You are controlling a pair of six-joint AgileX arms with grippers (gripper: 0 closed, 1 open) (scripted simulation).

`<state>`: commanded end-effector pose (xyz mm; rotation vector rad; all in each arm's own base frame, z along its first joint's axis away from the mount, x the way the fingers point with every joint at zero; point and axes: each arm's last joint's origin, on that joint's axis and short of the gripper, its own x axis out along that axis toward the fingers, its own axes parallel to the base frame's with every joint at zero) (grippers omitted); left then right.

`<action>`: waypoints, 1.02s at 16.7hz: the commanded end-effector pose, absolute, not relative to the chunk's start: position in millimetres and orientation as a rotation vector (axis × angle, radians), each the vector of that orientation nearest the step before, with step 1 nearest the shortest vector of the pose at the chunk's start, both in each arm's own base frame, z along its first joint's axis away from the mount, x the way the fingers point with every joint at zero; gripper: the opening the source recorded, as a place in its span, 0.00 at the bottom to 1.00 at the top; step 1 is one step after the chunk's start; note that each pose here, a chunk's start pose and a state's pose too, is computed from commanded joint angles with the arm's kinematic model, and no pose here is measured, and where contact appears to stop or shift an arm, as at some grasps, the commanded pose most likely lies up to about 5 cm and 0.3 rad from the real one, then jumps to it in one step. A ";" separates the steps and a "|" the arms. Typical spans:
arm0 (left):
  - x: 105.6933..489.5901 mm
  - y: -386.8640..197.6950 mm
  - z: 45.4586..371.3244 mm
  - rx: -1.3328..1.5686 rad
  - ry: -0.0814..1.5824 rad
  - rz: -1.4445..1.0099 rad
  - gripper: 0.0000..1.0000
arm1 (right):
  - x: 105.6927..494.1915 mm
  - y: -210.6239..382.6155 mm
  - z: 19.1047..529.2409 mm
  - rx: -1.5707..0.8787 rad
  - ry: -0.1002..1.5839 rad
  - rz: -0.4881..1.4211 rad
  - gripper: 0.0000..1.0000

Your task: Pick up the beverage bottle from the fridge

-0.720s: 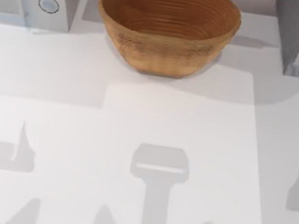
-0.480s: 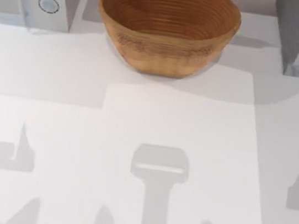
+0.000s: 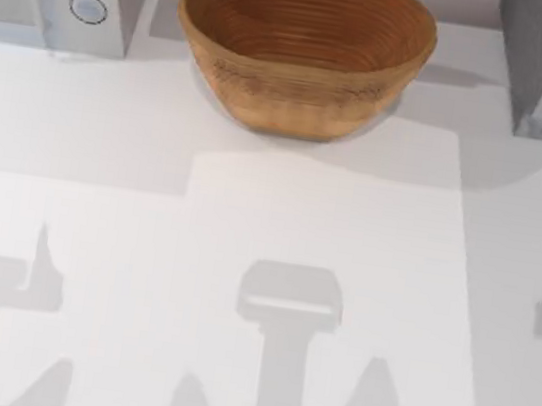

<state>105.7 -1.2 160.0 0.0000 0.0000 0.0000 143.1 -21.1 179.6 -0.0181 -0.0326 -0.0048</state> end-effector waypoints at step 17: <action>105.7 -1.2 160.0 0.000 0.000 0.000 1.00 | 204.6 -101.7 110.3 0.001 0.002 0.000 1.00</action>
